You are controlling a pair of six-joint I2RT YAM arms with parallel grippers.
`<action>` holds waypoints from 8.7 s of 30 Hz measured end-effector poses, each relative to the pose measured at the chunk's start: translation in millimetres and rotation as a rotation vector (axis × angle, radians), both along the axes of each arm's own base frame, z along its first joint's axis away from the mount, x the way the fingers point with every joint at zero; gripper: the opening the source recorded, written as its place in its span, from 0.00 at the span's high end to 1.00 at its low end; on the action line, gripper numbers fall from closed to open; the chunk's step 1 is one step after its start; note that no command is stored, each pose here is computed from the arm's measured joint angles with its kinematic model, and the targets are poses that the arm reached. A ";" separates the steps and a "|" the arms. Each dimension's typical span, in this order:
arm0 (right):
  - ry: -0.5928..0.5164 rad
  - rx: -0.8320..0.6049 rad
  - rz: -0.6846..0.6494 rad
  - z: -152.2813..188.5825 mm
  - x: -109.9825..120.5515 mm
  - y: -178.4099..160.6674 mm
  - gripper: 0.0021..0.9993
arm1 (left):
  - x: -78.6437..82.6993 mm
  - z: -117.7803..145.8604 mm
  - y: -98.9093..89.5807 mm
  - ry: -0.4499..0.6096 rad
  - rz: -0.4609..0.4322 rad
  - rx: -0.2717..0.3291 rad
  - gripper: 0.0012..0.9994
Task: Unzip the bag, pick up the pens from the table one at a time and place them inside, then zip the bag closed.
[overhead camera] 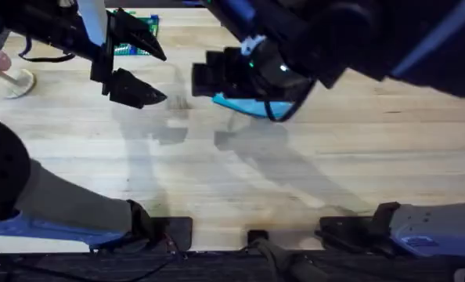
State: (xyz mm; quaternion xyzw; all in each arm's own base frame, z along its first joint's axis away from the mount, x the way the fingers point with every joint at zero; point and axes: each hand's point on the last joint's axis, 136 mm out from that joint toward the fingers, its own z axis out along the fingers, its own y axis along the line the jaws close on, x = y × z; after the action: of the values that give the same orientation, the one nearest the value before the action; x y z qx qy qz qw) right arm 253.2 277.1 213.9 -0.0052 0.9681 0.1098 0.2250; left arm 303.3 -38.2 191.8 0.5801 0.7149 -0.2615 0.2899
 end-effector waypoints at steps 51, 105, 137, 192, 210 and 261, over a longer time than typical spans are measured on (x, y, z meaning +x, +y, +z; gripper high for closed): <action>-0.009 -0.102 -0.306 -66.4 56.9 30.8 0.00 | 0.0 0.0 0.0 -0.005 -0.005 0.001 0.01; -0.201 -0.204 -0.344 -100.1 108.3 33.6 0.04 | 2.0 -0.3 0.6 -0.015 -0.005 0.004 0.01; -0.195 -0.258 -0.341 -116.1 112.9 27.6 0.40 | 2.0 -0.3 0.6 -0.015 -0.005 0.004 0.01; -0.247 -0.287 -0.226 -83.0 112.1 28.4 0.97 | 2.0 -0.3 0.6 -0.015 -0.005 0.004 0.01; -0.233 -0.284 -0.184 -70.4 105.2 26.6 0.97 | 10.2 -29.4 -0.1 0.071 -0.024 -0.053 0.01; -0.233 -0.284 -0.184 -70.4 105.3 26.4 0.97 | 87.6 -78.9 -91.3 -0.156 -0.169 -0.456 0.01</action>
State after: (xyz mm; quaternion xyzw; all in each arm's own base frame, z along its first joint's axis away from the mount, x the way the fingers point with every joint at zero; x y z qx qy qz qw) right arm 358.5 303.5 143.6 0.0389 0.9378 -0.0502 0.3413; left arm 390.9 -129.4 112.9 0.5759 0.5617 -0.3937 0.4448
